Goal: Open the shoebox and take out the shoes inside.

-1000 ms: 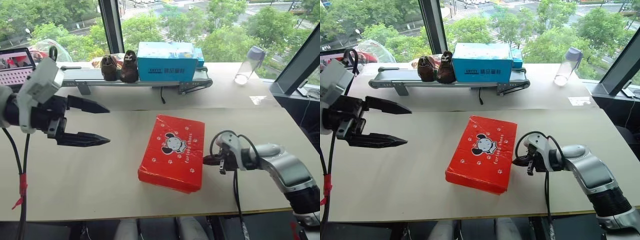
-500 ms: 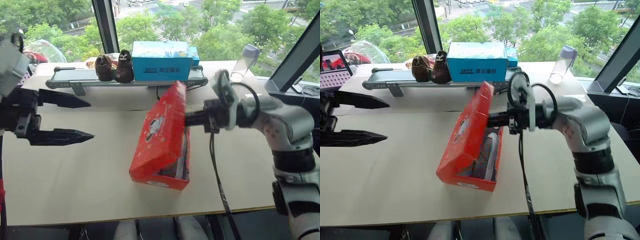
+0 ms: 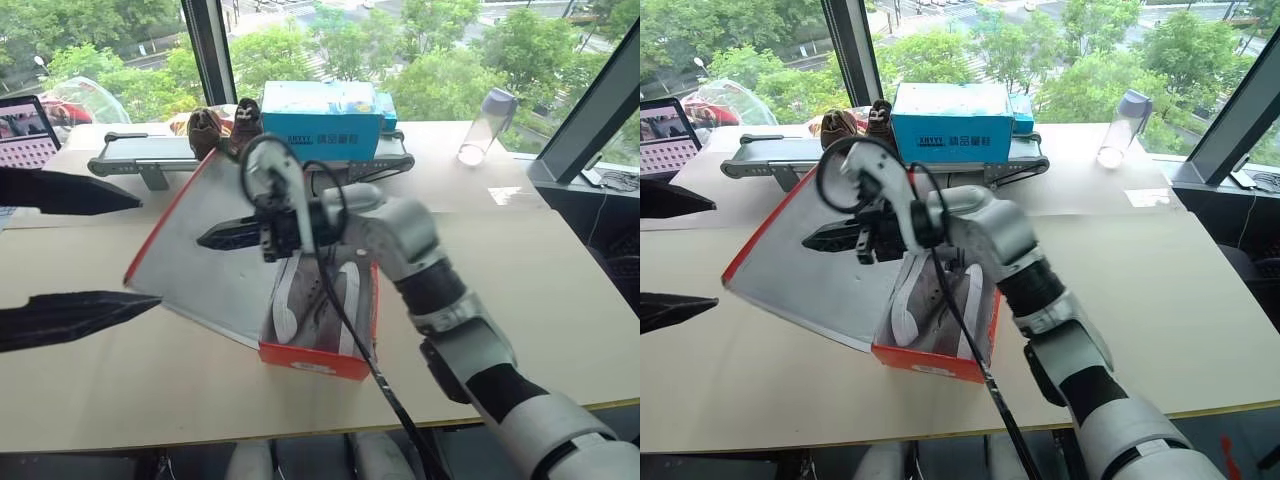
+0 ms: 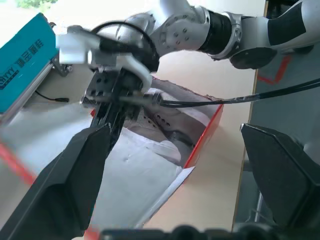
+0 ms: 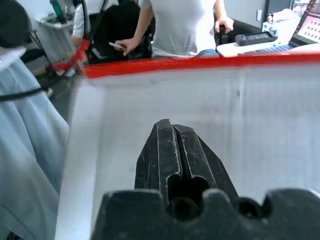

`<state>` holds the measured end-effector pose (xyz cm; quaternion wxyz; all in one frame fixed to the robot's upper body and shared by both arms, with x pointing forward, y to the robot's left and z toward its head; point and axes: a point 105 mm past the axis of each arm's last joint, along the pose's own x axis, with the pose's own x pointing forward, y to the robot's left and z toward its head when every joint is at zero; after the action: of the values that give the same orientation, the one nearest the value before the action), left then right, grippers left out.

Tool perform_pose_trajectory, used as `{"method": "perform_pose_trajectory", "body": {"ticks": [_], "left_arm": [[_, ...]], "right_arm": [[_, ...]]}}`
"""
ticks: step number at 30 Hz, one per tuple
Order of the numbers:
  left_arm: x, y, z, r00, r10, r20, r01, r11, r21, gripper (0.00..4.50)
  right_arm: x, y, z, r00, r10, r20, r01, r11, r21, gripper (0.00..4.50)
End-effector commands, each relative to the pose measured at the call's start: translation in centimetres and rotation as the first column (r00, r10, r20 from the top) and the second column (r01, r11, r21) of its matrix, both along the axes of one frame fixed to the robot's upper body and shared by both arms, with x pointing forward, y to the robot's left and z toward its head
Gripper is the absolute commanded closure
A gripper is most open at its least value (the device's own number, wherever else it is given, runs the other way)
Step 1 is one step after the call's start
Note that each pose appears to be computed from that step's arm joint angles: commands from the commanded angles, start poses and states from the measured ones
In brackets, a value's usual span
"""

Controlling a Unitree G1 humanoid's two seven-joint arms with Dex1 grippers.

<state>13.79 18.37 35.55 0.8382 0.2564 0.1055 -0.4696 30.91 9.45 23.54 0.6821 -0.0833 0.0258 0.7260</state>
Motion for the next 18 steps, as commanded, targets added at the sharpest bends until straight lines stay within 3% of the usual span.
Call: {"method": "perform_pose_trajectory", "body": {"ticks": [1,6,14,15,18], "left_arm": [[-1.1,-0.2,0.4,1.0,0.029,0.011,-0.029,0.999,0.027,0.06],[0.0,0.2,-1.6,0.997,0.064,-0.045,-0.063,0.998,0.027,0.06],[5.9,3.2,-7.0,0.99,0.098,-0.105,-0.091,0.994,0.068,0.06],[6.4,3.5,-7.5,0.99,0.091,-0.106,-0.082,0.993,0.083,0.0],[8.7,4.5,-9.2,0.991,0.059,-0.116,-0.044,0.991,0.128,0.0]], "right_arm": [[0.7,-0.1,0.9,0.997,-0.004,0.076,0.004,1.0,0.003,4.5],[1.0,-2.1,2.5,1.0,-0.011,0.025,0.011,1.0,0.021,4.5],[0.8,-9.4,4.2,0.985,-0.11,0.134,0.122,0.989,-0.083,4.5],[0.7,-10.0,4.2,0.981,-0.126,0.146,0.141,0.985,-0.096,4.04],[0.4,-12.2,3.9,0.969,-0.157,0.191,0.19,0.967,-0.168,3.26]]}}
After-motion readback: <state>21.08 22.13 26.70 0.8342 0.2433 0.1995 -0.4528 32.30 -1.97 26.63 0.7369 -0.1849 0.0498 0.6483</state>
